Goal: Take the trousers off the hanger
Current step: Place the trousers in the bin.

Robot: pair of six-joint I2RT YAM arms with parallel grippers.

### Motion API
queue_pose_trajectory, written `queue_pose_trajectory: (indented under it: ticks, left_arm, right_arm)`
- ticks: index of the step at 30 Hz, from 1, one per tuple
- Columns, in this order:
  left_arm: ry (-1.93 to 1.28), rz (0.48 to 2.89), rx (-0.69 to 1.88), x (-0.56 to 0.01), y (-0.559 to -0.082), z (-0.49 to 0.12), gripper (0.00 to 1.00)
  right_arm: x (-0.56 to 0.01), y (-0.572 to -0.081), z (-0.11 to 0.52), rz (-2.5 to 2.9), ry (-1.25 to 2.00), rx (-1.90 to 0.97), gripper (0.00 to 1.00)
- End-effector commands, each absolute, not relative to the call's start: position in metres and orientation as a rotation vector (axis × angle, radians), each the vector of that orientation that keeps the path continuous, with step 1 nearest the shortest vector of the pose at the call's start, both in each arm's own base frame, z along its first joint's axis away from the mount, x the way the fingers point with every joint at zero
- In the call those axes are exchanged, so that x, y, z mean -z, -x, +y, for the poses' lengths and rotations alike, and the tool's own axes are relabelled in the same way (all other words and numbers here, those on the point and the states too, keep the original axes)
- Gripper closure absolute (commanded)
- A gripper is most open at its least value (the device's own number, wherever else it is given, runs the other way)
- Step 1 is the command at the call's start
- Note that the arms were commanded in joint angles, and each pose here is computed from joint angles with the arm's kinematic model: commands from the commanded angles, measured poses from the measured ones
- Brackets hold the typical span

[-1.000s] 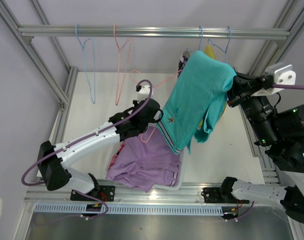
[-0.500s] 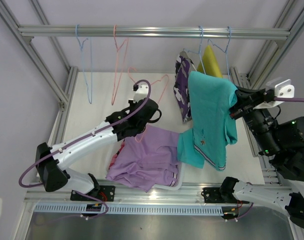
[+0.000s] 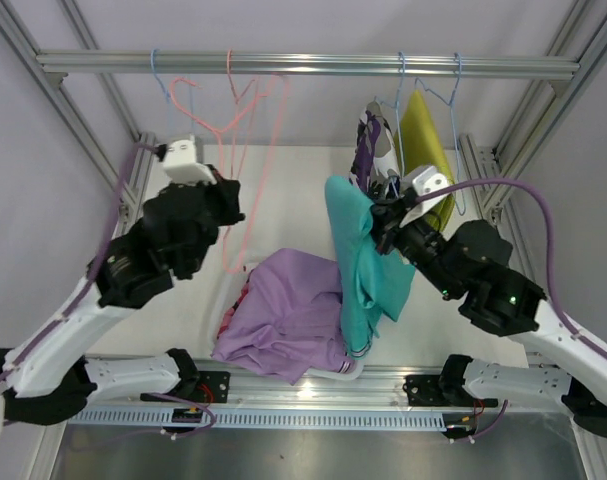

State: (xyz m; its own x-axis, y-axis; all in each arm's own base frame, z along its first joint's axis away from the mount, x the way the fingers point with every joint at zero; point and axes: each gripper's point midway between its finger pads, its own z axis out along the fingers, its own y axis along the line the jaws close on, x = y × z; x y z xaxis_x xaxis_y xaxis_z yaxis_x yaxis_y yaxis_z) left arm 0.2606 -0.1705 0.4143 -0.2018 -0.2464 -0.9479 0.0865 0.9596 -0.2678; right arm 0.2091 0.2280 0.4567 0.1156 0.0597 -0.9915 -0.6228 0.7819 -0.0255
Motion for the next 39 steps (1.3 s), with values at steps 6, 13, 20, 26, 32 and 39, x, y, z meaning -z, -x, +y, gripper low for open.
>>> queue_pose_trajectory:
  ticks: [6,13,20,26,32,39]
  left_arm:
    - [0.168,1.666,0.491,-0.455,-0.229,-0.146,1.00]
    - [0.130,1.680,0.503,-0.447,-0.227,-0.154,0.99]
    - [0.101,1.682,0.508,-0.438,-0.226,-0.157,0.99]
    - [0.092,1.687,0.526,-0.433,-0.223,-0.159,1.00]
    - [0.080,1.703,0.534,-0.425,-0.221,-0.162,0.99]
    - [0.072,1.694,0.559,-0.431,-0.218,-0.163,0.99]
  right_arm:
    - [-0.461,-0.180,0.315,1.285,0.524,-0.759,1.00]
    - [-0.394,-0.161,0.383,1.379,0.622,-0.831,1.00]
    - [-0.286,-0.144,0.420,1.538,0.644,-0.892,1.00]
    - [-0.216,-0.126,0.437,1.671,0.681,-0.883,0.83]
    - [-0.233,-0.106,0.436,1.672,0.696,-0.855,0.24]
    - [-0.297,-0.093,0.404,1.599,0.655,-0.866,0.21]
